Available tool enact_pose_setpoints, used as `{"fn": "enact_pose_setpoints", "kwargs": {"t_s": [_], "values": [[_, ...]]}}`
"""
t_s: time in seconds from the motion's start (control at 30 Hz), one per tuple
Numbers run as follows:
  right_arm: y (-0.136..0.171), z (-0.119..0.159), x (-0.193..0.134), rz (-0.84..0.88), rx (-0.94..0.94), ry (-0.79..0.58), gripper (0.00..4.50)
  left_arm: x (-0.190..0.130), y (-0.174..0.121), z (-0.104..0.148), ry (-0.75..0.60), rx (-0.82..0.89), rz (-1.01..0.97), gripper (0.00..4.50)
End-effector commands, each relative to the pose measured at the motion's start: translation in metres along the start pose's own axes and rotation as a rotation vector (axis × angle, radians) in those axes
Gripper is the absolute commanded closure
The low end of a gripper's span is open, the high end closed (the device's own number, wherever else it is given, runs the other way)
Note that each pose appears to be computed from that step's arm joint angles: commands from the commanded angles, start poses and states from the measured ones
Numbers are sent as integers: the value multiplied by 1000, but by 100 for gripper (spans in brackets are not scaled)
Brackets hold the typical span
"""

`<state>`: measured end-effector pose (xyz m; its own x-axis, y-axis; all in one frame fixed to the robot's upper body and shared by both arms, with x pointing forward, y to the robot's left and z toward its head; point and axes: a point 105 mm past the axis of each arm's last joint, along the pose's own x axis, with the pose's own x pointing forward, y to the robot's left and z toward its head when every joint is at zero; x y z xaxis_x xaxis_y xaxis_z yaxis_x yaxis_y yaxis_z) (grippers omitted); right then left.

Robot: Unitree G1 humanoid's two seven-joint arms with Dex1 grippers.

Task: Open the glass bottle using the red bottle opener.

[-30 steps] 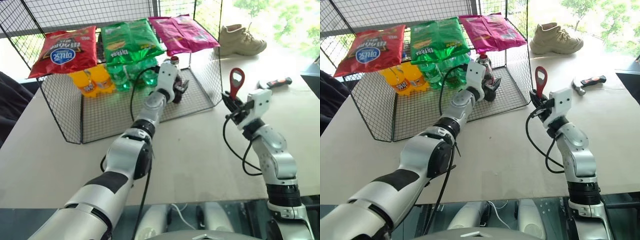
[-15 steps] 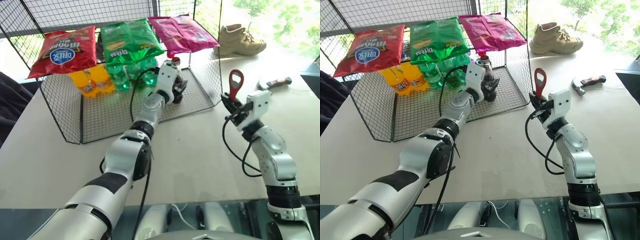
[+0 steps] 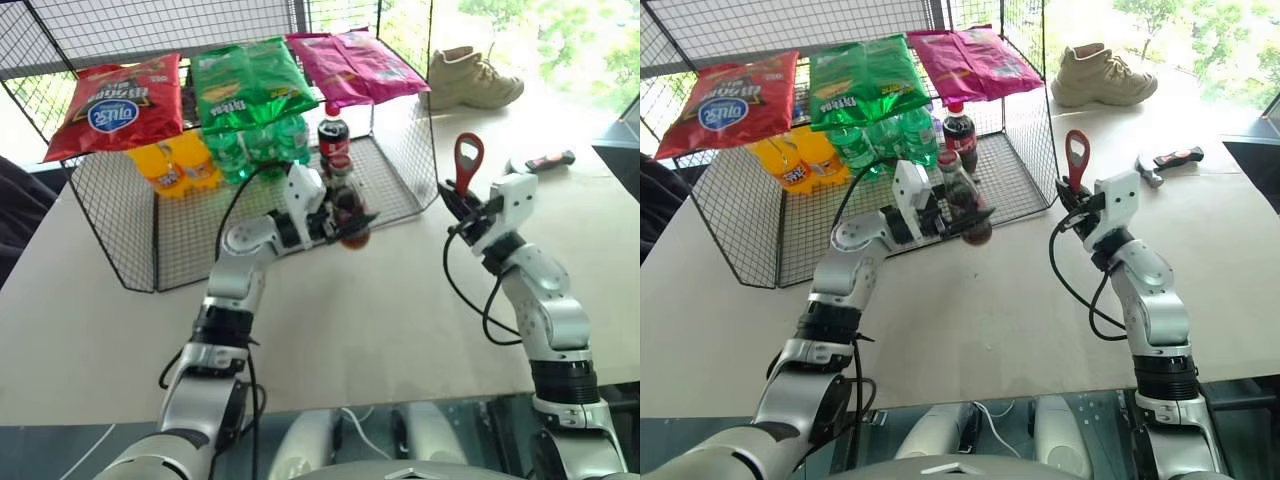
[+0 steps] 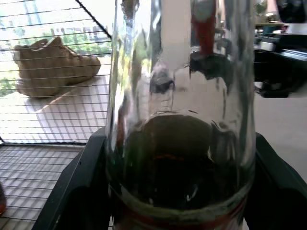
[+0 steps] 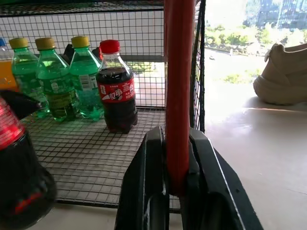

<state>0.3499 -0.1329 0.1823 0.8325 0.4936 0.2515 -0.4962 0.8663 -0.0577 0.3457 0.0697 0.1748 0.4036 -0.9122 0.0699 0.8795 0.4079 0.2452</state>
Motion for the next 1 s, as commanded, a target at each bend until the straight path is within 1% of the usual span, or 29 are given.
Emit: {"fn": "enact_pose_setpoints", "kwargs": {"t_s": [0.03,0.13,0.33,0.57,0.6,0.67,0.77,0.9,1.0], "values": [[1,15,4,20,-22,-58,450,0,-18,19,-28,11,-67,184],[2,15,6,27,-19,-59,450,-2,-23,6,31,7,-70,184],[4,14,8,33,-15,-60,450,-3,-32,-15,75,-19,-73,184],[4,14,8,31,-14,-60,450,-1,-33,-15,61,-19,-76,184],[4,14,8,31,-14,-60,450,-1,-32,-15,57,-16,-72,80],[4,15,8,31,-13,-61,450,-1,-30,-13,48,-11,-65,4],[4,15,8,30,-13,-63,450,-3,-29,-6,10,1,-52,4],[4,14,8,28,-11,-62,450,-6,-28,12,-100,-4,-36,4],[5,13,7,29,-9,-59,450,-11,-28,20,-152,-6,-18,4]]}}
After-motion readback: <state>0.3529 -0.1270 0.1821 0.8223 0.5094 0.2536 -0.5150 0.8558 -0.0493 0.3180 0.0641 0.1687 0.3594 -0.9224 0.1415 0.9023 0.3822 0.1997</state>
